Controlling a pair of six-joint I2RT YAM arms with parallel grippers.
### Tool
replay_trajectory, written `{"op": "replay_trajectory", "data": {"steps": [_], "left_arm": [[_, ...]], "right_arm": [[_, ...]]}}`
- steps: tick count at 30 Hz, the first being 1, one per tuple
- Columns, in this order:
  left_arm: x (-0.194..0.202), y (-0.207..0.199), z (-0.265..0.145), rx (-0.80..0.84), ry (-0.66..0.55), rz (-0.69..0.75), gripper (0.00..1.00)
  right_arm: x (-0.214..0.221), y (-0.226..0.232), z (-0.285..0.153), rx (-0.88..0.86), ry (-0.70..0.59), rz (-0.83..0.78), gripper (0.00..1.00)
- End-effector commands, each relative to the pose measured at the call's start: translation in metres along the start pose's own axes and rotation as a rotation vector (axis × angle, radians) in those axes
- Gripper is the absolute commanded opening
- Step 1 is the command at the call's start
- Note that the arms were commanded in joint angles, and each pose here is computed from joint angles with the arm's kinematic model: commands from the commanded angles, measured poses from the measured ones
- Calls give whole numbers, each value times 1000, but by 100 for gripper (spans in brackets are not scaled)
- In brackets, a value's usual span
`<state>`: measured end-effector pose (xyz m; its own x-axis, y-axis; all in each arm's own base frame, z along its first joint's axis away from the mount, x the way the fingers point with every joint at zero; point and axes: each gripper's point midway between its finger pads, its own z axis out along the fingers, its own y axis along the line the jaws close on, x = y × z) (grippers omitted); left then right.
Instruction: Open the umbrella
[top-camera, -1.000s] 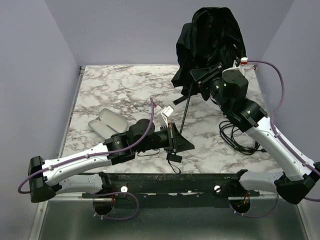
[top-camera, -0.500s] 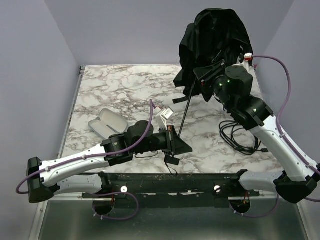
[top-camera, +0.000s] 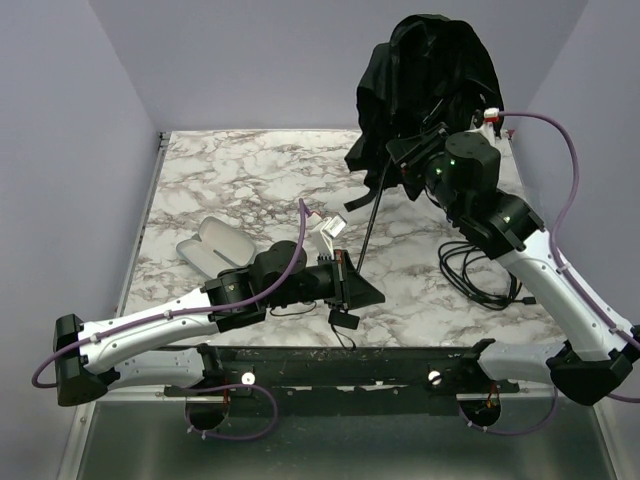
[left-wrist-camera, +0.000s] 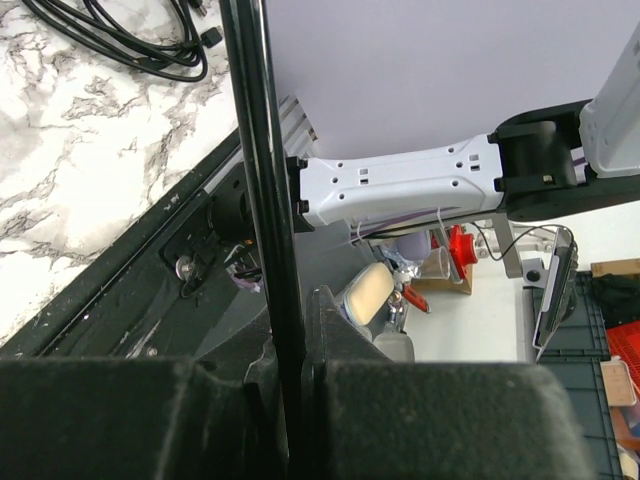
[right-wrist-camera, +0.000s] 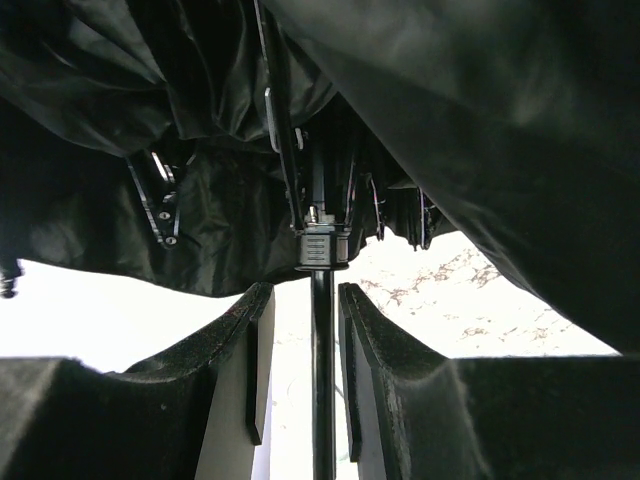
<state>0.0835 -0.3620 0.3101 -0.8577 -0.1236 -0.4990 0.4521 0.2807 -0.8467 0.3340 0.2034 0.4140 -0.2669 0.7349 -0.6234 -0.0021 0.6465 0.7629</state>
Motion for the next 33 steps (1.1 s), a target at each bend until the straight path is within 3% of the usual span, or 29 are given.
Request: {"op": "replay_trajectory", "data": {"steps": [1, 7, 14, 26, 33], "left_arm": [[-28, -47, -11, 152, -110, 101, 0], [-25, -51, -10, 174, -102, 111, 0], [-19, -54, -10, 187, -92, 114, 0], [10, -54, -13, 180, -57, 120, 0], [34, -62, -11, 195, -6, 150, 0]], "right_arm": [[8, -6, 9, 19, 9, 3, 38], [14, -8, 16, 22, 14, 12, 36], [6, -15, 24, 53, -53, 15, 21], [-76, 2, 31, 87, -375, -6, 18], [-120, 15, 29, 24, -525, 68, 13]]}}
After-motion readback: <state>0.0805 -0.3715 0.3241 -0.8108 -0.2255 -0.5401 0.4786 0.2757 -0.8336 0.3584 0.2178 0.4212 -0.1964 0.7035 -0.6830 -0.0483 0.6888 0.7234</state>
